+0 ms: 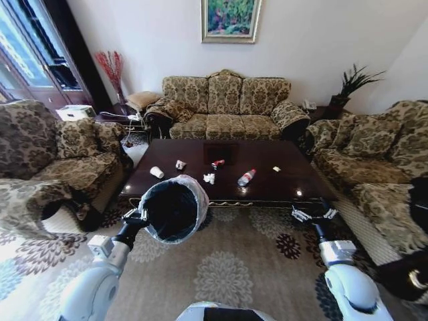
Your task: Move to the front of the table and place the trash on the table into the trash bin.
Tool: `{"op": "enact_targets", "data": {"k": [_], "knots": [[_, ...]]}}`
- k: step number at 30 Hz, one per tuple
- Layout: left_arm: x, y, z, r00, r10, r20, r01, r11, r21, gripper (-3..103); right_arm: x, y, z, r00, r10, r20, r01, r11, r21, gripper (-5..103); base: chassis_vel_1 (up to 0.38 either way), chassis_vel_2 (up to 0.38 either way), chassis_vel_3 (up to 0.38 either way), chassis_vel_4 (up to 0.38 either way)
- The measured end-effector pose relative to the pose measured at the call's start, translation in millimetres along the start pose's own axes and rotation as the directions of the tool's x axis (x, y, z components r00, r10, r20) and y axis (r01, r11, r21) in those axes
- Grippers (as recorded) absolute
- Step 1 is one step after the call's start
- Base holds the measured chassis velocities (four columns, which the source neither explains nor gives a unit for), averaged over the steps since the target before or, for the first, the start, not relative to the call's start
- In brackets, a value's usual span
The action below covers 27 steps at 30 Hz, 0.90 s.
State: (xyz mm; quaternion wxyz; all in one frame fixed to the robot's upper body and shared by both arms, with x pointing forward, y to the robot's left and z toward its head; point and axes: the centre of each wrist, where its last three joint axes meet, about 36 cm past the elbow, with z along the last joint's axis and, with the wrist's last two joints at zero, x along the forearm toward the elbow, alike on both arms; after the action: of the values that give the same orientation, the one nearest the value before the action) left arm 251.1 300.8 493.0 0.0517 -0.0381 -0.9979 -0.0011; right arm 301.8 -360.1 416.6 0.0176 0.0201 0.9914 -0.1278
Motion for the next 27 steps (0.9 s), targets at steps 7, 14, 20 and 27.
{"op": "enact_targets", "data": {"k": [7,14,20,27], "knots": [[0.0,0.1,0.0,1.0,0.0,0.0,0.0,1.0,0.0,1,0.0,0.1,0.0,1.0,0.0,0.0,0.0,1.0,0.0,100,0.224,0.228,-0.231,-0.228],[0.0,0.0,0.0,1.0,0.0,0.0,0.0,1.0,0.0,1,0.0,0.0,0.0,1.0,0.0,0.0,0.0,1.0,0.0,100,0.13,0.13,-0.1,-0.106],[0.0,0.0,0.0,1.0,0.0,0.0,0.0,1.0,0.0,1,0.0,0.0,0.0,1.0,0.0,0.0,0.0,1.0,0.0,100,0.037,0.055,0.015,0.025],[0.0,-0.1,0.1,1.0,0.001,0.0,-0.001,1.0,0.0,1,0.0,-0.1,0.0,1.0,0.0,0.0,0.0,1.0,0.0,100,0.048,0.053,0.063,0.069]]}}
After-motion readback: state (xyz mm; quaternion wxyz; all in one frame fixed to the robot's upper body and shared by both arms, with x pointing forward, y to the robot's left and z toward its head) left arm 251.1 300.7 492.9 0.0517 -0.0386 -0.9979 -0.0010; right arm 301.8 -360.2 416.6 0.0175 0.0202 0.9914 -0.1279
